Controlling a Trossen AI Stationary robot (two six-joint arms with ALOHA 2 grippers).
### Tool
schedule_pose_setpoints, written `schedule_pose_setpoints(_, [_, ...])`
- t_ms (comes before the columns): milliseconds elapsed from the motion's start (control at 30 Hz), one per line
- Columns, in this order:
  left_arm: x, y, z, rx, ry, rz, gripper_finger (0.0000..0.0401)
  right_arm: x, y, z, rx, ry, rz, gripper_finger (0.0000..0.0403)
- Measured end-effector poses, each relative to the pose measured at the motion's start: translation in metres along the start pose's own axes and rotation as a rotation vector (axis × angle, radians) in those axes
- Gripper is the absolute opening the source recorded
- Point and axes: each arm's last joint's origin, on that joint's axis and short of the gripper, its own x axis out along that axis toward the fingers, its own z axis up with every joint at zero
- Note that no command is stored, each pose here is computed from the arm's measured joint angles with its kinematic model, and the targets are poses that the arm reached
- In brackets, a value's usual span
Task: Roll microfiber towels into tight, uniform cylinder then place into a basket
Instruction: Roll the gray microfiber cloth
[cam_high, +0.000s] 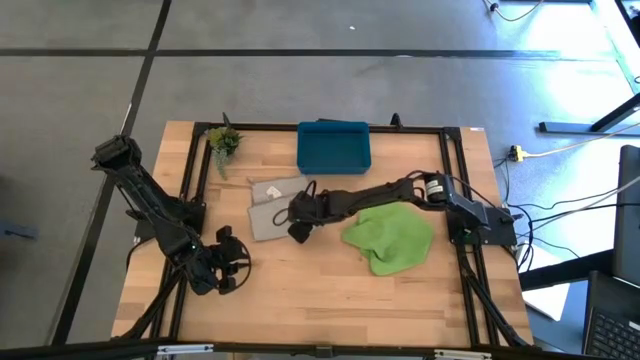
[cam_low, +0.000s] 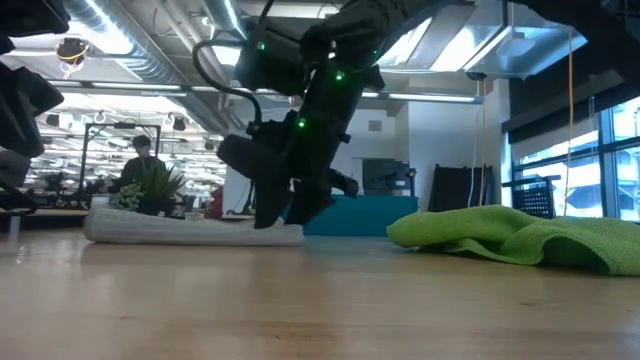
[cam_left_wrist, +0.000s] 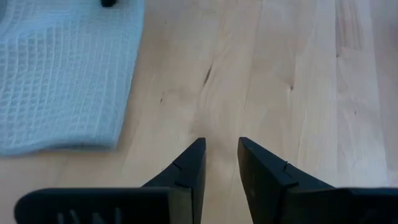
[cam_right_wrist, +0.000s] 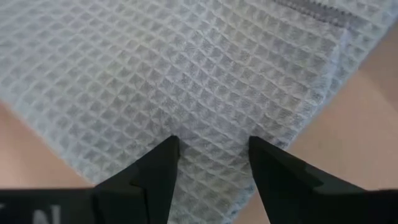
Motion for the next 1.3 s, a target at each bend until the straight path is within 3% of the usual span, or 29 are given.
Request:
schedule_pose_setpoints(567, [-0.009, -0.008, -0.013, 0.05, 0.1, -0.101, 0.0086, -0.029, 0.099, -0.083, 0.042, -0.054, 0.27, 0.02])
schedule_pose_setpoints(767, [-0.016, -0.013, -0.022, 0.116, 0.102, -0.142, 0.0086, -0.052, 0.117, -0.095, -0.08, -0.181, 0.163, 0.02])
schedule_pose_setpoints(933, [-0.02, -0.016, -0.026, 0.248, 0.077, -0.167, 0.0086, -0.119, 0.141, -0.081, -0.173, -0.359, 0.132, 0.02])
schedule_pose_setpoints(1033, [-0.021, -0.017, -0.028, 0.283, 0.093, -0.187, 0.0086, -0.133, 0.151, -0.091, -0.32, -0.407, 0.064, 0.02])
schedule_pose_setpoints(1200, [-0.022, -0.018, -0.028, 0.288, 0.099, -0.192, 0.0086, -0.163, 0.171, -0.1, -0.449, -0.476, 0.141, 0.02])
schedule_pose_setpoints(1300, [-0.022, -0.018, -0.028, 0.289, 0.1, -0.192, 0.0086, -0.164, 0.176, -0.105, -0.502, -0.493, 0.166, 0.02])
